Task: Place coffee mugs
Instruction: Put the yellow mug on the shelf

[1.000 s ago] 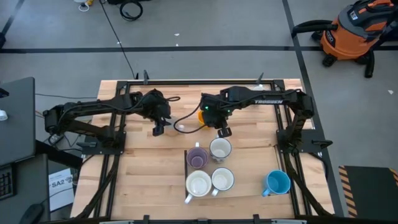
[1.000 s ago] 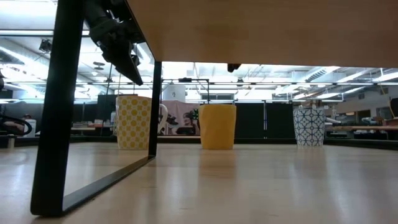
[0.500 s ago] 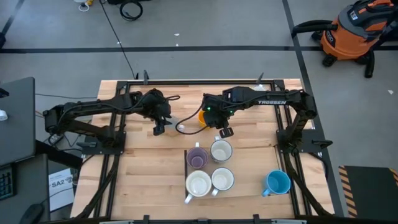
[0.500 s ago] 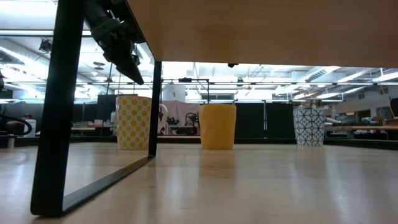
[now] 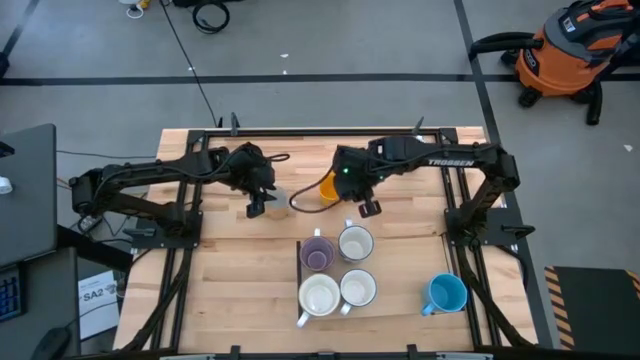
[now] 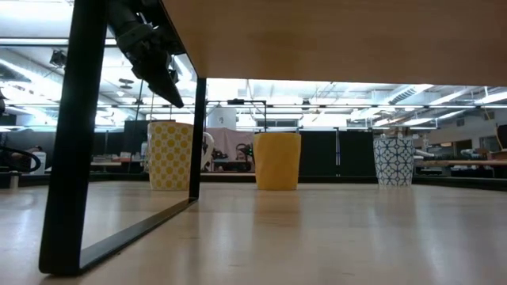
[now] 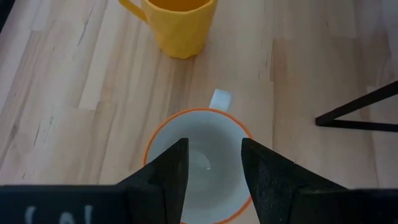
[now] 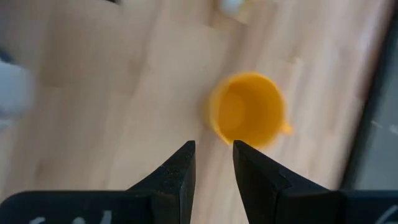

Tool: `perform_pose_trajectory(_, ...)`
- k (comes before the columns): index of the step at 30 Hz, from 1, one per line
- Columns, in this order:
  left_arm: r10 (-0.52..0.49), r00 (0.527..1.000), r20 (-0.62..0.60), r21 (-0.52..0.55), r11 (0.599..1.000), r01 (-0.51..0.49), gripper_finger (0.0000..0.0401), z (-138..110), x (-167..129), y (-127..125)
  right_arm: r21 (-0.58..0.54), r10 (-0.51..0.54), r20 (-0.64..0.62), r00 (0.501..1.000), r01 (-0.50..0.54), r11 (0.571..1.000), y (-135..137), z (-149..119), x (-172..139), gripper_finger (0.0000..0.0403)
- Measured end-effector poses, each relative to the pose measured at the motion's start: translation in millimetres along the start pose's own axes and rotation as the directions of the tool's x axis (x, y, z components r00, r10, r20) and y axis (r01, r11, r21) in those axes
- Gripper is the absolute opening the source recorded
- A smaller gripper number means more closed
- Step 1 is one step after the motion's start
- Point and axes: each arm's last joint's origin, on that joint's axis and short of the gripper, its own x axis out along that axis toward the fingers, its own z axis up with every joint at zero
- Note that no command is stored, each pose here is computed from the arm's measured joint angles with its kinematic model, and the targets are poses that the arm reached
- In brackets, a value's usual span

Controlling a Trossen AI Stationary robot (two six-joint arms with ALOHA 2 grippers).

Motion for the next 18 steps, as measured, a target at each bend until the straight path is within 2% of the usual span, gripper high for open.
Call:
perform_pose_trajectory(5,0.0,1.0,0.0,0.0,1.0,0.0,0.0156,0,0,0,0.005,-0.023,-0.02,1.0,0.023,1.0,-14,-14,-11,0.0113)
perform_pose_trajectory(12,0.0,1.0,-0.001,-0.025,1.0,0.0,0.0156,0,0,0,0.066,0.106,0.06,0.993,-0.11,0.992,-32,-27,-4,0.0113)
perform_pose_trajectory(18,0.004,1.0,-0.001,-0.026,1.0,-0.004,0.0156,0,0,0,-0.038,0.126,0.078,0.989,-0.123,0.992,-30,-32,20,0.0113)
